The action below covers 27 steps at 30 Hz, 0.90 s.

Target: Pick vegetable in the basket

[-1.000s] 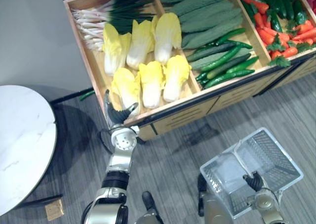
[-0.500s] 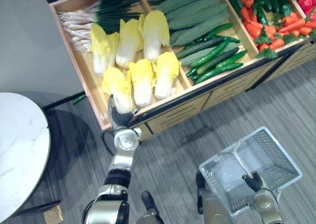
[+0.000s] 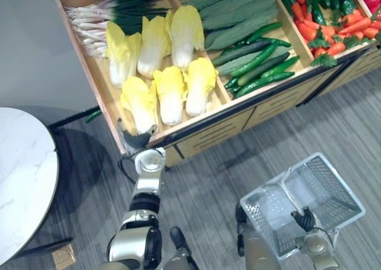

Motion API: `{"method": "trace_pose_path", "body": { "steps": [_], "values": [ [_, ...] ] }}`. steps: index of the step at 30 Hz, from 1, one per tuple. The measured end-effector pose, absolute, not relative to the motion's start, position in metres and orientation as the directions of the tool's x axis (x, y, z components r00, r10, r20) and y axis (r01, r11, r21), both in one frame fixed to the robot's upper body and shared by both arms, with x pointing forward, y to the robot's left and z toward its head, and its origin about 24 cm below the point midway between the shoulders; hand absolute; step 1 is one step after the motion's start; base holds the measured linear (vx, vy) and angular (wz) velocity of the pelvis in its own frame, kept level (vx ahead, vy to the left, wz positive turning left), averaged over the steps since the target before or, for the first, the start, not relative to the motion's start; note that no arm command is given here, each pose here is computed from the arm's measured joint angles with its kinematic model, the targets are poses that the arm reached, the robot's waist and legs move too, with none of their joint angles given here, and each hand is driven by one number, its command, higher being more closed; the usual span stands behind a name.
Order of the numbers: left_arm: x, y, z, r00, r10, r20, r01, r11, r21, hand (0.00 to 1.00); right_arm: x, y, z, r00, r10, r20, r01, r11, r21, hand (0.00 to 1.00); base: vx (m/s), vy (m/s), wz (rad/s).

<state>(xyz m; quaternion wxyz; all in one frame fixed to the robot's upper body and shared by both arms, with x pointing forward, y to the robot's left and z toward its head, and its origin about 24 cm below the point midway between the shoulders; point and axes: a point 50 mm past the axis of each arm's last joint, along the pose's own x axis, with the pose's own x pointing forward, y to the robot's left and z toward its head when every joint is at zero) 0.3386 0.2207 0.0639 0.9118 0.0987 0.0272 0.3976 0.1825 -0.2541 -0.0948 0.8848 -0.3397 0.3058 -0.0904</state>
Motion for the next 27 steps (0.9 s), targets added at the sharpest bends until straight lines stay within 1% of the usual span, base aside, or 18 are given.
{"method": "trace_pose_path", "body": {
  "steps": [8,14,20,21,25,27],
  "values": [
    [0.349,0.226,0.079,0.659,0.751,0.041,-0.745,0.644,0.171,0.0,0.185,-0.249,-0.095,0.806,-0.349,-0.478,-0.072,0.744,-0.664,1.0,0.0,0.0,0.0],
    [0.354,0.231,0.085,0.66,0.75,0.046,-0.743,0.643,0.185,0.0,0.188,-0.244,-0.094,0.82,-0.324,-0.471,-0.09,0.74,-0.666,1.0,0.02,-0.005,-0.06],
    [0.363,0.234,0.094,0.683,0.729,0.05,-0.719,0.659,0.222,0.0,0.193,-0.239,-0.089,0.843,-0.297,-0.449,-0.096,0.736,-0.67,1.0,0.01,-0.004,-0.07],
    [0.365,0.233,0.096,0.7,0.713,0.049,-0.701,0.672,0.238,1.0,0.194,-0.236,-0.088,0.849,-0.287,-0.444,-0.103,0.735,-0.67,1.0,0.02,-0.002,-0.08],
    [0.368,0.232,0.1,0.712,0.697,0.087,-0.683,0.657,0.319,1.0,0.198,-0.233,-0.084,0.866,-0.269,-0.422,-0.099,0.734,-0.672,1.0,0.02,-0.002,-0.05],
    [0.37,0.235,0.103,0.737,0.667,0.112,-0.651,0.654,0.386,1.0,0.2,-0.233,-0.081,0.873,-0.263,-0.41,-0.095,0.733,-0.673,1.0,0.0,0.0,0.0]
  ]
}}
